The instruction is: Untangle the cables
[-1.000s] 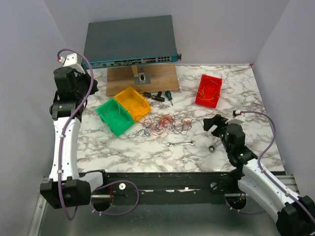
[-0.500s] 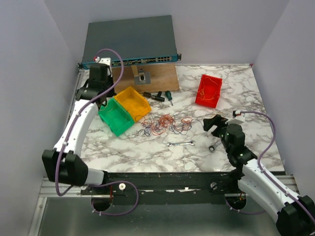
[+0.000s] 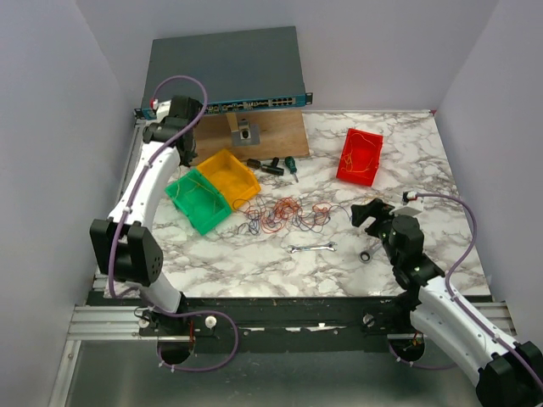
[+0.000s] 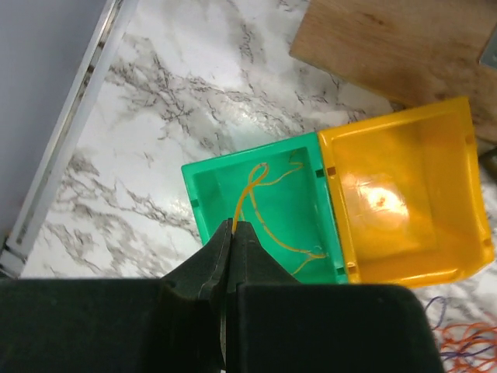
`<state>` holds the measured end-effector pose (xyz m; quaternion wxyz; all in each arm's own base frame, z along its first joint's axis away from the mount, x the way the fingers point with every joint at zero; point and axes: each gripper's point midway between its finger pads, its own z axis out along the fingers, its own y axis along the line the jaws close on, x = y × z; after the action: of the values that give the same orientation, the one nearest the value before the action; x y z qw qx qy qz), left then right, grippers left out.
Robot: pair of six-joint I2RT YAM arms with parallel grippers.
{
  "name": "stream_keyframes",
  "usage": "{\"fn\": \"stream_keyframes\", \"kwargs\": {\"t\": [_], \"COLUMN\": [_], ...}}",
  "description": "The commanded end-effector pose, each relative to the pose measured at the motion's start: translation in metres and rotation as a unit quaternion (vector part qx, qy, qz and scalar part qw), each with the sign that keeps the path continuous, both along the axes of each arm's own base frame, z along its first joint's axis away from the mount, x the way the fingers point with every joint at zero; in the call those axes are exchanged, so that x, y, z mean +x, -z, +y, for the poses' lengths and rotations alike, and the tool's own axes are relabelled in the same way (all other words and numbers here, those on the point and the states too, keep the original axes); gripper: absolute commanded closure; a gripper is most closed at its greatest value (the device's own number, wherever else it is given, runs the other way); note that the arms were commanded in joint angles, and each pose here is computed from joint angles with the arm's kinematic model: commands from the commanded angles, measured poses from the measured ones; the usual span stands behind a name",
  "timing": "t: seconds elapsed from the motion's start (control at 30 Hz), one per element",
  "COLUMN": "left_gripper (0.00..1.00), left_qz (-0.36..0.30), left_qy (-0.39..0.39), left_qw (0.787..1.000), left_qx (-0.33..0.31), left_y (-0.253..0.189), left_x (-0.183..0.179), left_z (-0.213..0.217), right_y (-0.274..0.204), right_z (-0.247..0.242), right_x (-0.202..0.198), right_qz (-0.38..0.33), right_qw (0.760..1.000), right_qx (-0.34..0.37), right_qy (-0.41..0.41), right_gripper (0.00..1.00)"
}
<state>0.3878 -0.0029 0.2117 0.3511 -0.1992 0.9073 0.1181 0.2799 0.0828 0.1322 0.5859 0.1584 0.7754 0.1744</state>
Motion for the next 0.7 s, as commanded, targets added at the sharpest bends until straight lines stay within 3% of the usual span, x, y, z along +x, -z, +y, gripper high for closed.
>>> {"fn": "stream_keyframes", "kwargs": {"t": [0.0, 0.13, 0.3, 0.43, 0.67], "left_gripper": [1.0, 1.0, 1.0, 1.0, 1.0], "left_qz": [0.064, 0.123, 0.104, 0.067, -0.066], "left_qy": [-0.149, -0.204, -0.242, -0.27, -0.274], "left_qw": [0.987, 0.971, 0.96, 0.952, 0.94], "left_qx": [-0.014, -0.035, -0.092, -0.128, -0.194], "left_y": [0.009, 0.033, 0.053, 0.055, 0.041], "left_x": [-0.015, -0.024, -0.017, -0.011, 0.009], "left_z": [0.009, -0.006, -0.023, -0.028, -0.03], "right_y": [0.004, 0.005, 0.006, 0.006, 0.008], "right_z": [-0.003, -0.003, -0.002, -0.002, 0.0], "right_x": [-0.002, -0.002, -0.002, -0.002, -0.002], "right_qz": [0.001, 0.002, 0.004, 0.003, 0.004], "right_qw": [1.0, 1.0, 1.0, 1.0, 1.0], "right_qx": [0.001, 0.0, 0.0, 0.001, 0.002], "right_qy": [0.006, 0.006, 0.005, 0.005, -0.002], "right_gripper": [0.11, 0.11, 0.11, 0.11, 0.11]}}
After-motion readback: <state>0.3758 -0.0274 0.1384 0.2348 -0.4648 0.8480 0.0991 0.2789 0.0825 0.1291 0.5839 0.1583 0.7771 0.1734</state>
